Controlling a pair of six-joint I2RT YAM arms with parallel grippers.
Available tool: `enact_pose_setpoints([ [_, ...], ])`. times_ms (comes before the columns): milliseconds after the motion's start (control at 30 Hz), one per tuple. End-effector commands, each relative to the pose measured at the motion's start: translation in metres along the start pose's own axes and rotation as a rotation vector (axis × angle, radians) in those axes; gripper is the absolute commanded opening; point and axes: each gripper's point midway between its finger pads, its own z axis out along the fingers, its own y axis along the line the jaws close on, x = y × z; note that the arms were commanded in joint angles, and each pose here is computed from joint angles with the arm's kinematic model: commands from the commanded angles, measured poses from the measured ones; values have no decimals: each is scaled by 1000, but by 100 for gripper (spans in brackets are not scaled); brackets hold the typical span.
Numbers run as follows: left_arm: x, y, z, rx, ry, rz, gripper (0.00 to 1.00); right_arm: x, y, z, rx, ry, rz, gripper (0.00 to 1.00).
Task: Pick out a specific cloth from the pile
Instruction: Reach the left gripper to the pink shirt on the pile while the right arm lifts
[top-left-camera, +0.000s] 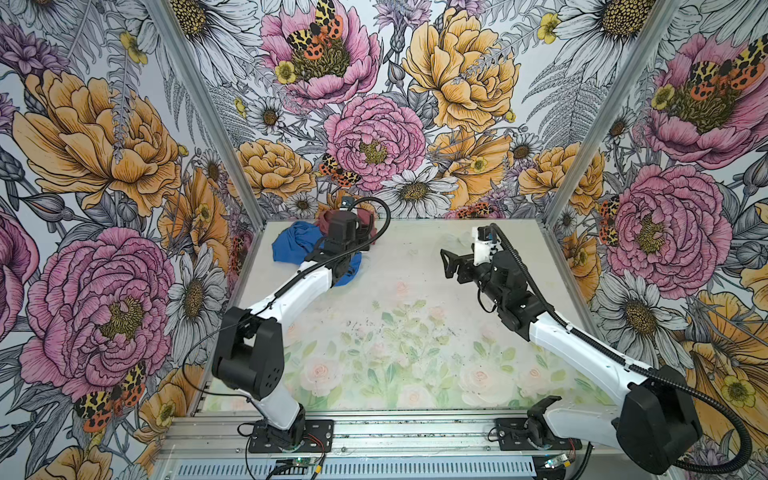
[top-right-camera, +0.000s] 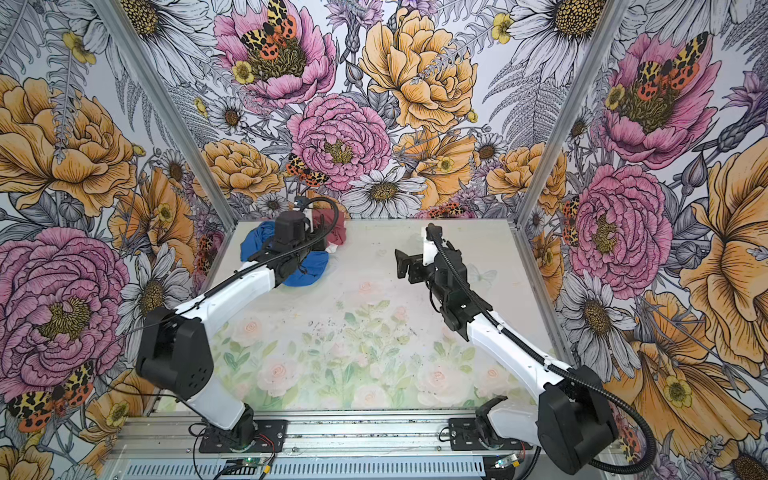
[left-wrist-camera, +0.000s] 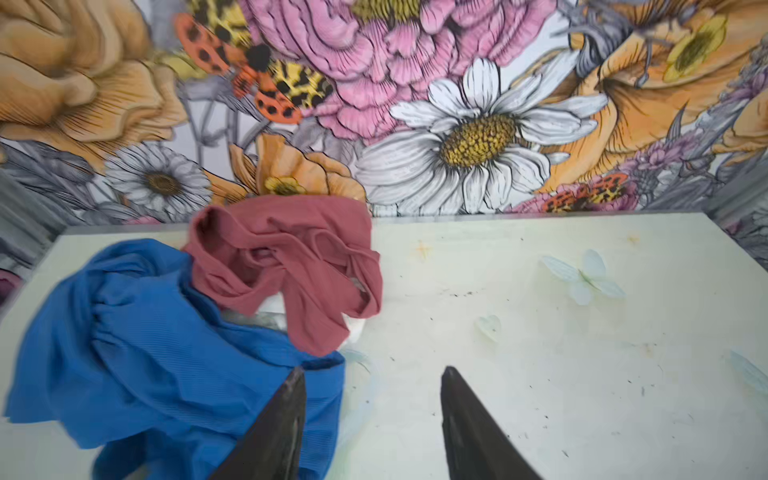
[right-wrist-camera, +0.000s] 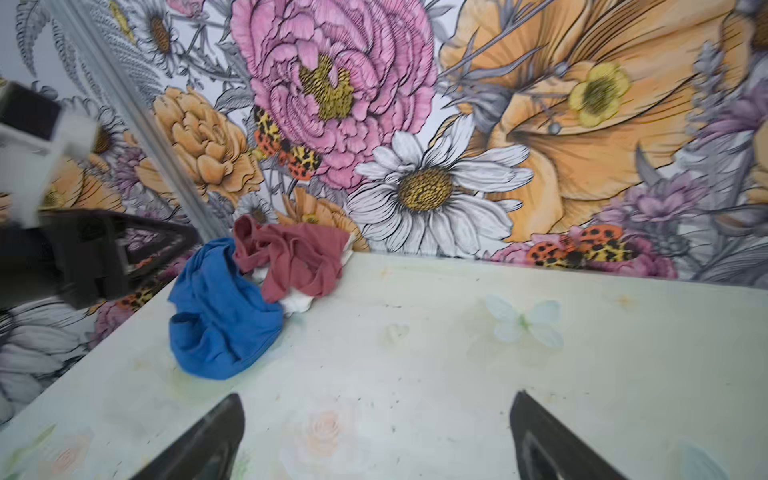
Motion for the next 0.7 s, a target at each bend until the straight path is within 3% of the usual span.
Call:
enact_pose_setpoints([
  [0, 71, 5, 28, -105, 297, 73, 42, 27, 32, 3, -109, 73, 111, 99],
  [67, 79, 6, 47, -154, 343, 71, 35, 36, 49, 4, -159, 94, 143, 100],
  [233, 88, 8, 75, -245, 384, 92, 35, 36, 63, -3, -254, 41, 266, 100],
  [467, 97, -3, 111, -247, 399, 152, 37, 45, 60, -12, -259, 61, 261, 100],
  [667, 99, 5, 122, -338, 378, 188, 39, 55, 48, -19, -231, 67, 270, 100],
])
